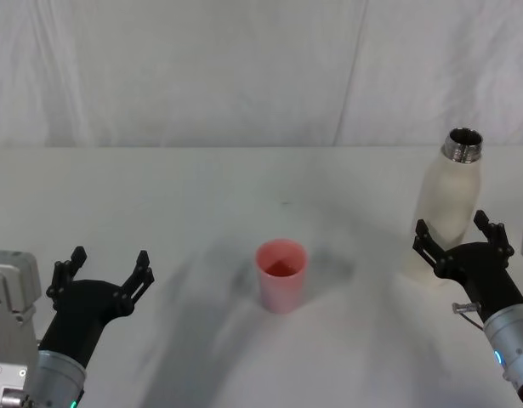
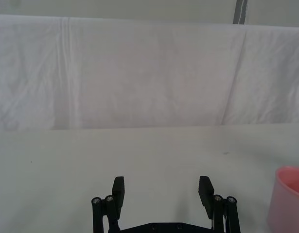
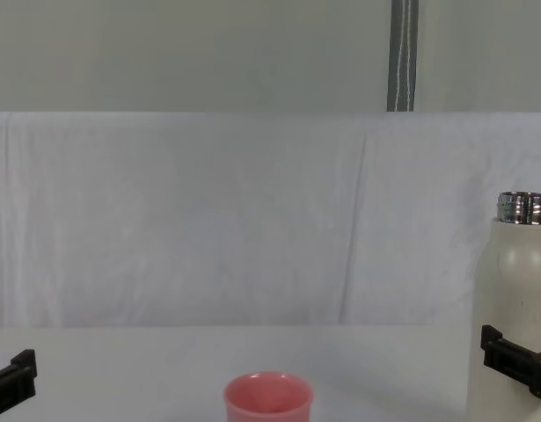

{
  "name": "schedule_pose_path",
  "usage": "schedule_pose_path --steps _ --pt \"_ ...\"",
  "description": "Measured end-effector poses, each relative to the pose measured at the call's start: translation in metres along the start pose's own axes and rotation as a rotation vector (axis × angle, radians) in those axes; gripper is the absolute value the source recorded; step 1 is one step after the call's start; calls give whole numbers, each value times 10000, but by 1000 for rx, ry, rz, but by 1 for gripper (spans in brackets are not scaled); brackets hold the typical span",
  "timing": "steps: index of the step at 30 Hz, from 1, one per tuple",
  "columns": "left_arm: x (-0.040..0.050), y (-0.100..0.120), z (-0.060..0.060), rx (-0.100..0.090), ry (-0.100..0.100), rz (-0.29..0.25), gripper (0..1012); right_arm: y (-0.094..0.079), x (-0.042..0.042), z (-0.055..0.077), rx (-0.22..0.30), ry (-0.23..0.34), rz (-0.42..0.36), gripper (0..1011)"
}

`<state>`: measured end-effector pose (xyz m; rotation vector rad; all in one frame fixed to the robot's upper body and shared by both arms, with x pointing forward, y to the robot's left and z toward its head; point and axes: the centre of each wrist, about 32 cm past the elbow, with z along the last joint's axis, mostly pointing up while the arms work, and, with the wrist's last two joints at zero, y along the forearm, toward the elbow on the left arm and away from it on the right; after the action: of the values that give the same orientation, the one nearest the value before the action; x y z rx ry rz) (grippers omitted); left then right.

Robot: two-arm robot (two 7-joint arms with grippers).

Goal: Grasp the thermos with one hand and pour water into the cup lid.

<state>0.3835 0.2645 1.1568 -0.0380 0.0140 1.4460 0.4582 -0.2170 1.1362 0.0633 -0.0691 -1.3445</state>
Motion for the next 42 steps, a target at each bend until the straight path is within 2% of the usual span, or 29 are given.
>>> schedule_pose_path --steps 29,42 --pt "0 0 0 0 0 0 1001 -315 -47 41 -1 -27 14 1001" --pt "0 0 0 0 0 0 1001 -424 -120 13 -30 -30 58 1001"
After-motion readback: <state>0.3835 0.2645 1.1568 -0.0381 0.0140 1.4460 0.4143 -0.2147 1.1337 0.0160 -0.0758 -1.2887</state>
